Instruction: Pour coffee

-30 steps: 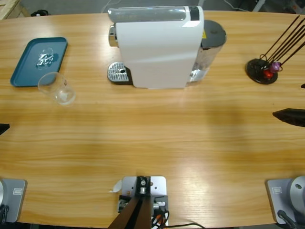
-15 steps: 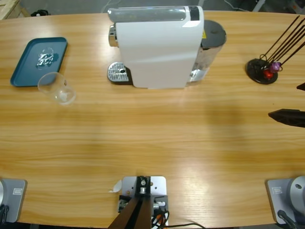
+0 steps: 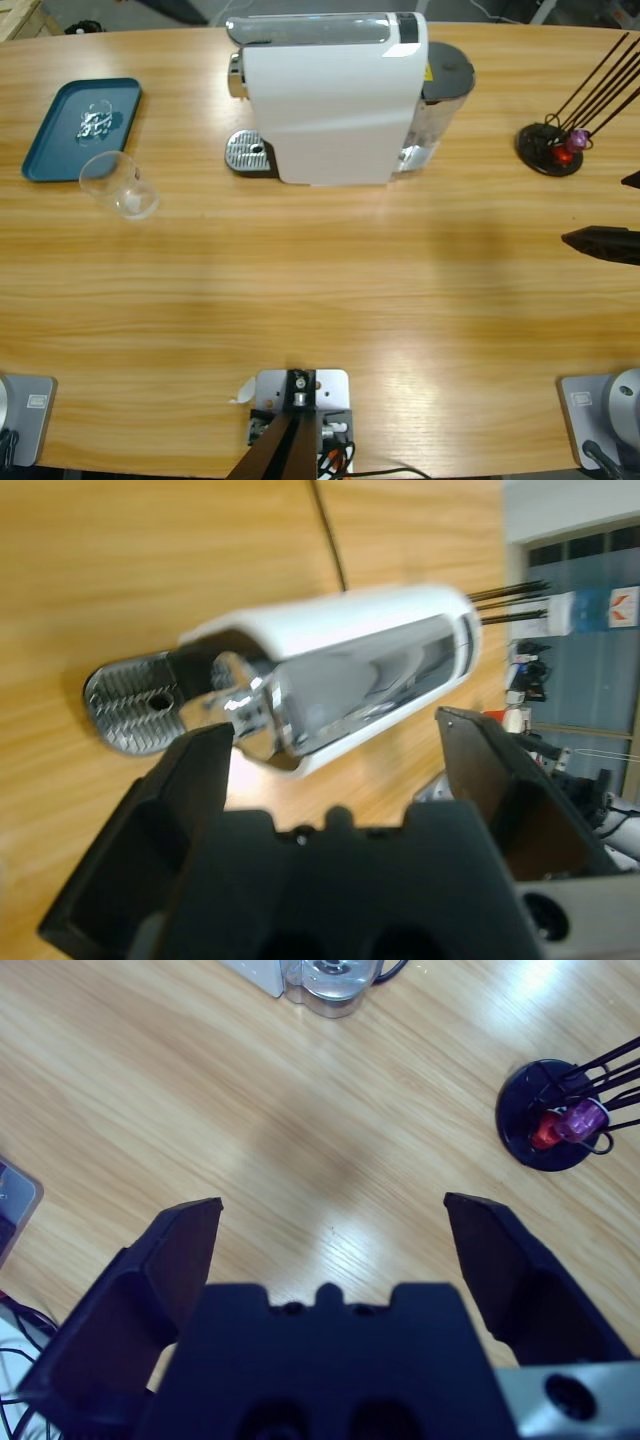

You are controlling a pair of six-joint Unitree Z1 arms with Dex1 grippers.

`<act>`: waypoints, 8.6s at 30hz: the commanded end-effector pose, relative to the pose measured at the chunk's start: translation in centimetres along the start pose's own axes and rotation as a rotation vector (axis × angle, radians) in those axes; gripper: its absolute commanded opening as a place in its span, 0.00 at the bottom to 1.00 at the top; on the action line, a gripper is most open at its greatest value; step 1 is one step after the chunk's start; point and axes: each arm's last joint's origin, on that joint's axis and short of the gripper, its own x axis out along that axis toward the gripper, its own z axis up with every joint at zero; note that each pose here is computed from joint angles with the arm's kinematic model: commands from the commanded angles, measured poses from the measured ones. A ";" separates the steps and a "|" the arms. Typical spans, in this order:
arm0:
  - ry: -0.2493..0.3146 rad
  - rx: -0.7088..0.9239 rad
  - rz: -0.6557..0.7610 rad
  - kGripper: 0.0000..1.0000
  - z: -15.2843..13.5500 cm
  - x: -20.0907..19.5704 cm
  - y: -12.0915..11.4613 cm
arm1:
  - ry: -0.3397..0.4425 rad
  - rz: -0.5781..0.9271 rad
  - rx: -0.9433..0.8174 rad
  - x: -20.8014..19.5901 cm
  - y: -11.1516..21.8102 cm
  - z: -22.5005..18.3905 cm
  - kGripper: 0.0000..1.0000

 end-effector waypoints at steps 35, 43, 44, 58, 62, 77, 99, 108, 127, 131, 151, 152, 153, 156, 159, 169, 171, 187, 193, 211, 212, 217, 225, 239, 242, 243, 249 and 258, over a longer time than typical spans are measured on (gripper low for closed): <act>0.099 -0.083 0.114 0.26 1.2 4.7 2.3 | 0.057 0.002 0.011 1.5 0.1 -0.2 1.00; 0.110 -0.085 0.119 0.14 1.1 5.0 2.5 | 0.051 0.003 0.011 1.4 0.1 -0.3 1.00; 0.110 -0.084 0.119 0.14 1.1 5.1 2.5 | 0.051 0.003 0.011 1.4 0.1 -0.3 1.00; 0.128 -0.088 0.140 0.00 0.4 5.7 2.5 | 0.055 0.005 0.011 1.5 0.1 -0.2 1.00; 0.102 -0.079 0.160 0.00 0.3 5.1 2.2 | 0.057 0.005 0.011 1.6 0.1 -0.2 1.00; 0.011 -0.045 0.079 0.00 0.7 2.0 -1.1 | 0.056 0.004 0.009 1.6 0.1 -0.1 1.00; -0.010 0.072 -0.061 0.00 0.5 1.0 -5.6 | 0.052 0.002 0.009 1.6 0.1 -0.1 1.00; -0.056 0.819 -0.212 1.00 -4.1 0.0 -12.1 | -0.035 -0.126 0.161 0.7 -0.7 -0.2 1.00; 0.130 1.046 0.016 1.00 -15.5 -3.6 -0.7 | -0.112 -0.530 0.676 12.8 -5.9 -2.6 0.86; 0.109 1.052 0.009 1.00 -15.2 -3.0 -0.8 | -0.138 -0.530 0.686 13.4 -6.7 -3.0 0.80; 0.137 1.042 0.010 1.00 -14.7 -0.8 -0.4 | -0.127 -0.527 0.682 16.4 -8.7 -2.3 0.64; 0.138 1.042 0.007 1.00 -14.7 -0.8 -0.4 | -0.132 -0.527 0.683 16.3 -8.7 -2.3 0.64; 0.137 1.041 0.007 1.00 -14.7 -0.7 -0.4 | -0.136 -0.528 0.684 16.3 -8.8 -2.2 0.64; 0.140 1.040 0.004 1.00 -14.7 -0.7 -0.3 | -0.142 -0.536 0.690 16.3 -9.0 -2.2 0.64; 0.141 1.038 0.003 1.00 -14.8 -0.8 -0.2 | -0.148 -0.553 0.693 16.2 -9.5 -2.1 0.64; 0.142 1.035 0.002 1.00 -14.9 -0.7 -0.2 | -0.151 -0.544 0.673 16.6 -9.9 -2.0 0.50; 0.144 1.034 0.003 1.00 -14.9 -0.7 -0.1 | -0.146 -0.544 0.674 16.8 -10.0 -2.0 0.50; 0.142 1.016 0.006 1.00 -15.0 -0.8 0.1 | -0.153 -0.549 0.665 16.7 -10.2 -2.0 0.04; 0.150 1.009 0.009 1.00 -15.2 -0.6 0.4 | -0.172 -0.535 0.666 16.6 -10.2 -1.8 0.00; 0.146 1.001 0.008 1.00 -15.7 -0.8 0.9 | -0.258 -0.545 0.673 14.9 -10.3 -0.7 0.00; 0.146 0.998 0.008 1.00 -15.8 -0.7 0.9 | -0.264 -0.549 0.673 14.6 -10.3 -0.6 0.00; 0.148 0.996 0.009 1.00 -16.0 -0.8 1.2 | -0.272 -0.562 0.675 13.9 -10.3 -0.5 0.00; 0.130 0.991 -0.002 1.00 -15.8 -0.5 1.0 | -0.338 -0.579 0.667 9.9 -9.8 0.2 0.00; 0.133 0.994 -0.016 0.99 -16.1 -0.5 1.1 | -0.413 -0.594 0.620 4.7 -9.4 1.8 0.00; 0.133 0.993 -0.017 0.99 -16.2 -0.5 1.2 | -0.423 -0.595 0.615 3.8 -9.2 1.8 0.00; 0.133 0.993 -0.017 0.99 -16.2 -0.6 1.2 | -0.430 -0.596 0.610 3.4 -9.1 1.8 0.00; 0.121 0.998 -0.020 0.99 -16.2 -0.7 1.1 | -0.534 -0.538 0.580 -1.2 -8.1 2.6 0.00; 0.082 1.010 -0.012 0.99 -17.4 -2.8 1.7 | -0.570 0.138 0.122 -3.0 -1.6 1.7 0.00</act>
